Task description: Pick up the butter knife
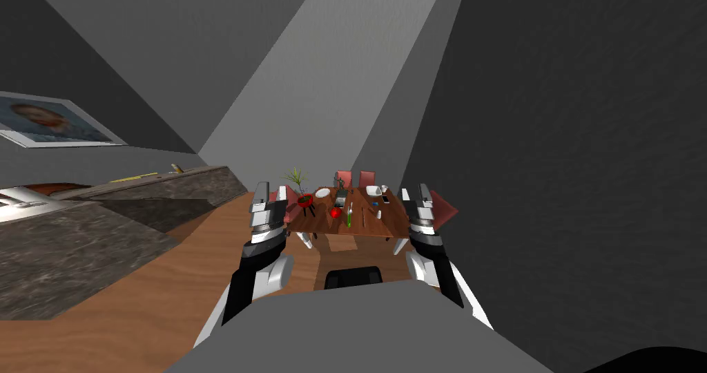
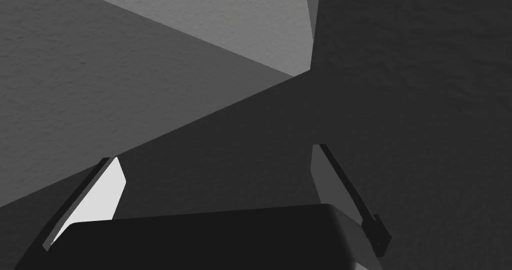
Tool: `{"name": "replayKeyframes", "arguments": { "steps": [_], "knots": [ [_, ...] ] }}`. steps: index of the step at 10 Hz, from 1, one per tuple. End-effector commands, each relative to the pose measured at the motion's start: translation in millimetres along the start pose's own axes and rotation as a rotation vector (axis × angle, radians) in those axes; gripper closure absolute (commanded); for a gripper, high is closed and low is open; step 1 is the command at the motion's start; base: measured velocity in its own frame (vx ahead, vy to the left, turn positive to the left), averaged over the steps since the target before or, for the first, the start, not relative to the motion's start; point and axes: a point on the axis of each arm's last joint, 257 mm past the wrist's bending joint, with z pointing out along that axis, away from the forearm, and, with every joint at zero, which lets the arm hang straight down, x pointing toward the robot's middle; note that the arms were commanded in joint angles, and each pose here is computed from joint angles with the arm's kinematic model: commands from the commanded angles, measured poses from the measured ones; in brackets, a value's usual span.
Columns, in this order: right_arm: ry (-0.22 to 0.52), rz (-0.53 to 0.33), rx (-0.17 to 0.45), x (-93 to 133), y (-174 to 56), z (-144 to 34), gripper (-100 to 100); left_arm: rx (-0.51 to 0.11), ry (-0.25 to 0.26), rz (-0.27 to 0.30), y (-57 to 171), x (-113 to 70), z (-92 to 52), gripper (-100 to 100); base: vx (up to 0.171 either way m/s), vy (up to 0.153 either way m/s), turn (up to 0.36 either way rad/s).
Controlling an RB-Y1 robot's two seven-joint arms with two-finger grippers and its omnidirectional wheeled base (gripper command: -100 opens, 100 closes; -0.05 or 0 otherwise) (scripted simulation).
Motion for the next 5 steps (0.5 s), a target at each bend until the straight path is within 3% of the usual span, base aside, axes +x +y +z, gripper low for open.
{"name": "replayKeyframes", "arguments": {
  "steps": [1,5],
  "knots": [
    [0.045,-0.036,0.040,1.7,-15.1,-5.5,-100,0.000,0.000,0.000,0.0,0.0,0.0,0,-0.004,0.029,0.149],
    [0.113,-0.138,0.176,-6.1,-66.0,-28.6,-100,0.000,0.000,0.000,0.0,0.0,0.0,0,-0.006,0.058,0.214]
  ]
}}
